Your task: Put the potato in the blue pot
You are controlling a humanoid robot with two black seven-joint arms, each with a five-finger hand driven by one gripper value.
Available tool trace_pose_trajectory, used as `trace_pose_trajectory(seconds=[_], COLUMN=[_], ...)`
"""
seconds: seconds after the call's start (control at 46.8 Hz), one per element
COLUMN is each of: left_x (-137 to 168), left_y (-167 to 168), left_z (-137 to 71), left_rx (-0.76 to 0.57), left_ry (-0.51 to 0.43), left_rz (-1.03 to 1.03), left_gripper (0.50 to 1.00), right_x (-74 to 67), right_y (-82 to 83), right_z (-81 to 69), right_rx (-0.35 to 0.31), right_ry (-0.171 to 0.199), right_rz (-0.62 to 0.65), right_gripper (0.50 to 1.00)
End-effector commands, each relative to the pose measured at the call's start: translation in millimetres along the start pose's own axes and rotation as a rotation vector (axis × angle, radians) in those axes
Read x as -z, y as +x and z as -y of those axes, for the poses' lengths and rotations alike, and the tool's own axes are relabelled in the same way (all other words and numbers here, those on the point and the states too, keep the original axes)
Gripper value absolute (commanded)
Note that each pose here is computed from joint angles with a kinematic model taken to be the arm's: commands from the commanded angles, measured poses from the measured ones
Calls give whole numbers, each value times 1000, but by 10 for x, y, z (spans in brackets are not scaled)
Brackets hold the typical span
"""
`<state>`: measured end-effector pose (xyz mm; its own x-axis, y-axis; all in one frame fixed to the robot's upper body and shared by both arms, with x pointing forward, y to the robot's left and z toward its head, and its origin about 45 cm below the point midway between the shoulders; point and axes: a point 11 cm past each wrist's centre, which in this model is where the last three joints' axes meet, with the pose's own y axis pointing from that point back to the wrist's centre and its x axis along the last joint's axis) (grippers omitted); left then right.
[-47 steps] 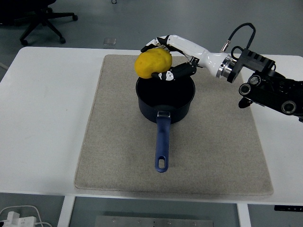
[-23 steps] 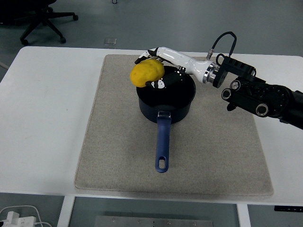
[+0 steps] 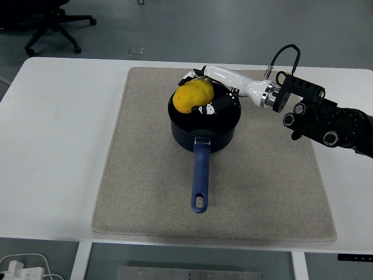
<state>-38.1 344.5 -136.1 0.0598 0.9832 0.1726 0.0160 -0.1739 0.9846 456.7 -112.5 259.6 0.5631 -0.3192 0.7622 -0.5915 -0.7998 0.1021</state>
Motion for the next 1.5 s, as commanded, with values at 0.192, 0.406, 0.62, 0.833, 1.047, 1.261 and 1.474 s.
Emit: trace_pose_trajectory(seconds=[0.192, 0.406, 0.62, 0.833, 1.047, 1.261, 1.474], left_x=[-1, -1, -1, 0, 0, 0, 0], left_y=[0, 0, 0, 0, 0, 0, 0], left_z=[0, 0, 0, 0, 0, 0, 0], left_rx=[0, 0, 0, 0, 0, 0, 0], left_ry=[0, 0, 0, 0, 0, 0, 0], left_rz=[-1, -1, -1, 1, 1, 1, 1], left_gripper=[996, 996, 996, 996, 996, 996, 996], right_x=[-167, -231, -240, -219, -196, -194, -210], right_y=[46, 44, 57, 43, 21, -49, -77], right_z=[-137, -209, -227, -220, -201, -182, -192], right_rx=[-13, -4, -7, -3, -2, 7, 8], right_ry=[-37, -49, -50, -39, -32, -29, -31], right_rz=[-3, -13, -13, -10, -3, 4, 11], right_gripper=[500, 500, 500, 500, 500, 500, 500])
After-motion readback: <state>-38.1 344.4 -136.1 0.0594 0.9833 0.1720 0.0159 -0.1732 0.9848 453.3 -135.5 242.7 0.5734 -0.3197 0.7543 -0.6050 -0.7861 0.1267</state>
